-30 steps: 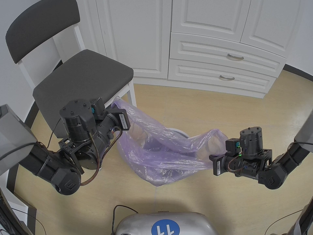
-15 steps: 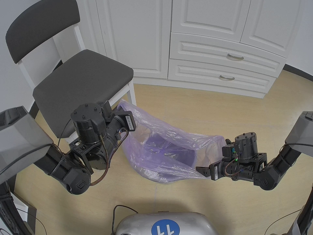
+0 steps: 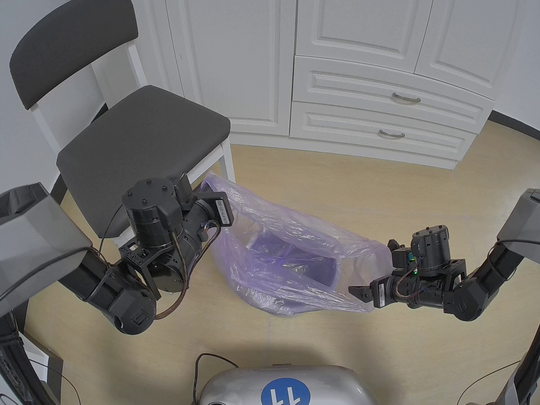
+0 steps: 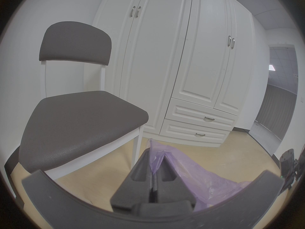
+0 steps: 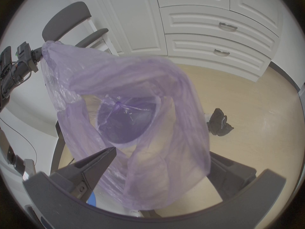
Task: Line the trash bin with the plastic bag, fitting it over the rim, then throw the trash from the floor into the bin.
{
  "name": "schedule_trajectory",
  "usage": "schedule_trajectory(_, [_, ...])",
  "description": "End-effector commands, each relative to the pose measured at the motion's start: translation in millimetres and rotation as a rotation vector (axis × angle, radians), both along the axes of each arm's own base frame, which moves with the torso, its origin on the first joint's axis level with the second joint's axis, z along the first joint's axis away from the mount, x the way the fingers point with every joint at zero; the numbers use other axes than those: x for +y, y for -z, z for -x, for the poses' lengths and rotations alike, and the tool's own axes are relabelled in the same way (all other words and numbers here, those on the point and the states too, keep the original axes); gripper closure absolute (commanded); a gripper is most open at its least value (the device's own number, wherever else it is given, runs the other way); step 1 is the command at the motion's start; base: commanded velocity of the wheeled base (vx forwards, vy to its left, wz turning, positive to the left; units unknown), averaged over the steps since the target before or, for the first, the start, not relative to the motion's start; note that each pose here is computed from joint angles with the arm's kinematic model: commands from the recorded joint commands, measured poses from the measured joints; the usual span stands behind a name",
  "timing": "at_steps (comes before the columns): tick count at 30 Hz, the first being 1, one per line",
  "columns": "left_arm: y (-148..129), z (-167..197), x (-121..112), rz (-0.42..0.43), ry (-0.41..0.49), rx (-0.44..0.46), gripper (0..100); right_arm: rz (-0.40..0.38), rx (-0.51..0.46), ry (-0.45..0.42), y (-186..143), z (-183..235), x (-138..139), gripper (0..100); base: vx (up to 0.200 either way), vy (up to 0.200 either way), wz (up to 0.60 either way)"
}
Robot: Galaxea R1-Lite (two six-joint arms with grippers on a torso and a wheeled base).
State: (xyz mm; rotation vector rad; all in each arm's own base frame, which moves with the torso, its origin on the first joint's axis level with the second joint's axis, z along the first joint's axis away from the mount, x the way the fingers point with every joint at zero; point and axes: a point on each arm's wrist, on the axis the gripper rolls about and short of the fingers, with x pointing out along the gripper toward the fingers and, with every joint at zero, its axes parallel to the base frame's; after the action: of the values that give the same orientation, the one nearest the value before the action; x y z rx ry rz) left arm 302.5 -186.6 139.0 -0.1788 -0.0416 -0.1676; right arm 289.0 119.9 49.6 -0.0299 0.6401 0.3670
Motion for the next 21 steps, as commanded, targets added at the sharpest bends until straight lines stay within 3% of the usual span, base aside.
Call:
schedule_trajectory(1, [0,-1,1,0.000,-0.006,0.001,100,-0.001,-0.005,0.015,-9,0,-5,0,0.000,0.000,0.00])
schedule_trajectory(11, [1,-1,2,-0.002,-0.007,0.004,100,-0.002,-0.015,0.014,-13,1,-8,0,0.000,0.000,0.00])
schedule_trajectory(12, [0,-1,2,-0.001,-0.007,0.003,100,-0.002,-0.010,0.011,-12,1,-8,100,0.000,0.000,0.00])
schedule_trajectory(21, [0,-1,2,0.000,-0.007,0.001,100,-0.013,0.019,-0.018,-4,0,-3,100,0.000,0.000,0.00])
